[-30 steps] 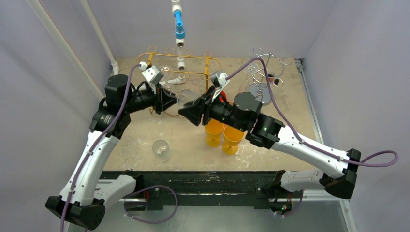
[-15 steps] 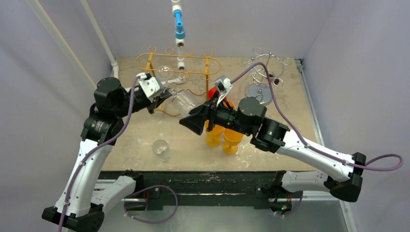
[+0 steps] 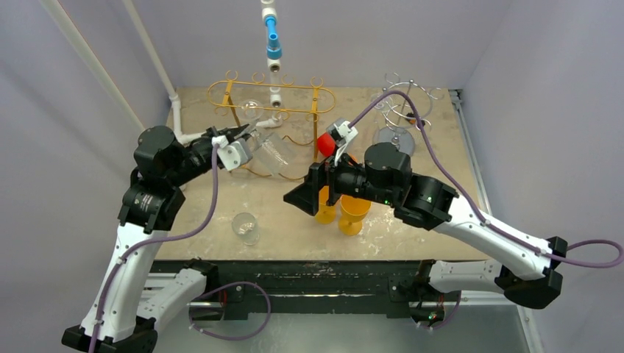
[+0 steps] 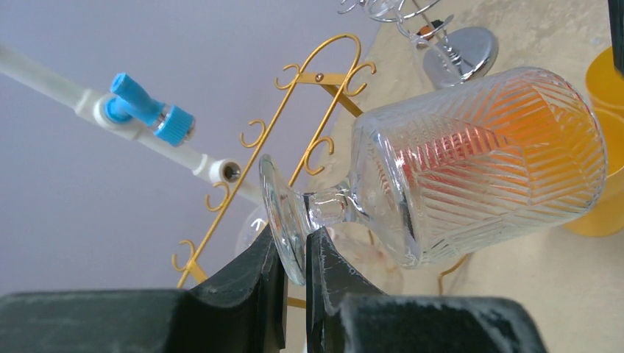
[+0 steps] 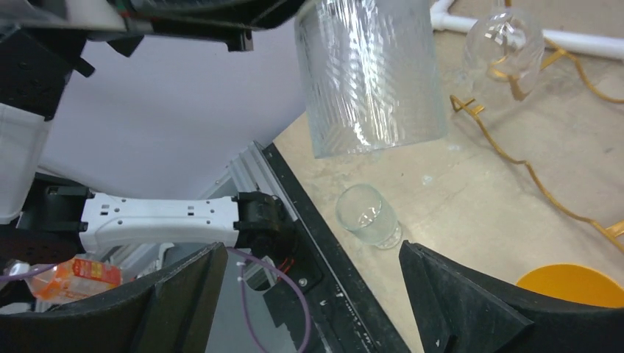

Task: Place the wine glass upside down on the wine glass rack
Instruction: Turn the wine glass upside down at the wine rack.

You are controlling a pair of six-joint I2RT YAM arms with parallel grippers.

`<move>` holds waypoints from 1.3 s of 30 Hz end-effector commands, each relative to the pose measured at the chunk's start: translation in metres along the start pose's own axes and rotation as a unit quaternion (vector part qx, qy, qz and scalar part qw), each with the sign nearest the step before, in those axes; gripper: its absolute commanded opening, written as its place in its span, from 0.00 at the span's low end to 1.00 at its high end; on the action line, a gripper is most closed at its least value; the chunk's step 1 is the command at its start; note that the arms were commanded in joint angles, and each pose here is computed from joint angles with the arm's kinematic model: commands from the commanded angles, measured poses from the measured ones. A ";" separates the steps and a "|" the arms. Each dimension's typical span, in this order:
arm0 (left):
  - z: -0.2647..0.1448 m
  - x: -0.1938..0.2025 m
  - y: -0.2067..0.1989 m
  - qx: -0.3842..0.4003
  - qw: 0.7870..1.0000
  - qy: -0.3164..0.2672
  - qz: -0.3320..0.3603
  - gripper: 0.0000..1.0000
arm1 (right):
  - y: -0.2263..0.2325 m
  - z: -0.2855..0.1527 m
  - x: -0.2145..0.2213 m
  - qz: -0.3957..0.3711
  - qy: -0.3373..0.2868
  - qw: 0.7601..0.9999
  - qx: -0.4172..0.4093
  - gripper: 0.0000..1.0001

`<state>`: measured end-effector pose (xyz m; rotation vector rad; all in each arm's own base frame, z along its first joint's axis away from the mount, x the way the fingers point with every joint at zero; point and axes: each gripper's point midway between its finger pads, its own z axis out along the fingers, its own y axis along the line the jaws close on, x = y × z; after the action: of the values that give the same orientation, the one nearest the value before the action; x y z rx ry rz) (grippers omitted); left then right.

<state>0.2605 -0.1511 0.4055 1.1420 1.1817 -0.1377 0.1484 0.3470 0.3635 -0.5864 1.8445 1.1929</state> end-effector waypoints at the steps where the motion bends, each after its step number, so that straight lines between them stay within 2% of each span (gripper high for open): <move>1: -0.011 -0.040 0.012 -0.019 0.979 -0.076 0.187 0.00 | 0.009 -0.030 -0.027 -0.057 -0.004 0.998 0.010 0.99; 4: -0.015 -0.052 0.000 -0.003 0.963 -0.112 0.247 0.00 | 0.008 -0.025 -0.036 -0.081 -0.005 0.997 0.019 0.99; 8: -0.019 -0.062 -0.014 0.022 0.949 -0.143 0.279 0.00 | 0.007 -0.005 -0.038 -0.116 0.004 0.993 0.017 0.99; 18: -0.025 -0.066 -0.030 0.055 0.929 -0.163 0.329 0.00 | 0.039 0.018 -0.030 -0.194 -0.029 0.974 -0.114 0.99; 24: -0.026 -0.071 -0.039 0.069 0.914 -0.187 0.354 0.00 | 0.042 0.037 -0.014 -0.202 -0.014 0.968 -0.149 0.99; 30: -0.030 -0.078 -0.040 0.062 0.906 -0.201 0.368 0.00 | 0.021 0.067 0.001 -0.193 0.007 0.975 -0.114 0.99; 35: -0.033 -0.080 -0.042 0.063 0.905 -0.204 0.369 0.00 | 0.011 0.077 -0.007 -0.180 -0.028 0.980 -0.085 0.99; 37: -0.033 -0.078 -0.044 0.067 0.904 -0.202 0.371 0.00 | 0.010 0.076 -0.014 -0.178 -0.048 0.980 -0.080 0.94; 39: -0.033 -0.075 -0.046 0.071 0.904 -0.199 0.373 0.00 | 0.010 0.073 -0.018 -0.178 -0.059 0.979 -0.076 0.84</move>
<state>0.1940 -0.1766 0.4174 1.5412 0.4840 0.0954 0.1710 0.4210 0.3245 -0.9948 1.6208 1.0973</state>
